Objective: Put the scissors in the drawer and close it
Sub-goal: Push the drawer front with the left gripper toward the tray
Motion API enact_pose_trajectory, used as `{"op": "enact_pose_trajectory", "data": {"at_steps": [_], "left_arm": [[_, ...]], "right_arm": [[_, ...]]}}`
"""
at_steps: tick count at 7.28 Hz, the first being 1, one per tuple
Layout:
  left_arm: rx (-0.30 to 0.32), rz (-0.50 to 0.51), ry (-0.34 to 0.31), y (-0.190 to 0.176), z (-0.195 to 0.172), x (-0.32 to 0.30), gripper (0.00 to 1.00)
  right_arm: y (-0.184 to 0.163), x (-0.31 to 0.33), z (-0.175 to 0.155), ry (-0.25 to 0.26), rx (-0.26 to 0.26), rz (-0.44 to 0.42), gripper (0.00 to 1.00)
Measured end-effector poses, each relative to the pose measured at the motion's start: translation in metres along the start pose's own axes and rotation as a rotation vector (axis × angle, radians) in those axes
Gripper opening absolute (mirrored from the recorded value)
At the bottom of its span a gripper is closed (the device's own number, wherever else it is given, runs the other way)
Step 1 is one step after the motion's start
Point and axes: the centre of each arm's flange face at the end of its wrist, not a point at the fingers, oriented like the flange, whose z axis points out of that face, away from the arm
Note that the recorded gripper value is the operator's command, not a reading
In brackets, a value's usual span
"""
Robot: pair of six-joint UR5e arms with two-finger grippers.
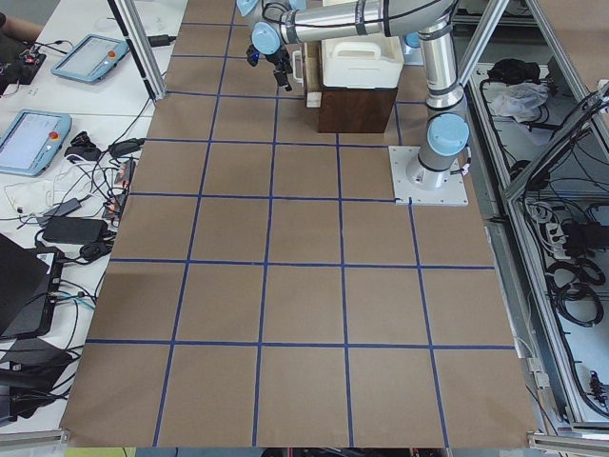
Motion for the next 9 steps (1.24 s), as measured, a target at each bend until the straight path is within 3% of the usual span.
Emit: {"op": "enact_pose_trajectory", "data": {"at_steps": [9], "left_arm": [[-0.129, -0.011, -0.036, 0.027, 0.014, 0.006, 1.00]], "right_arm": [[0.000, 0.000, -0.001, -0.002, 0.001, 0.000, 1.00]]}}
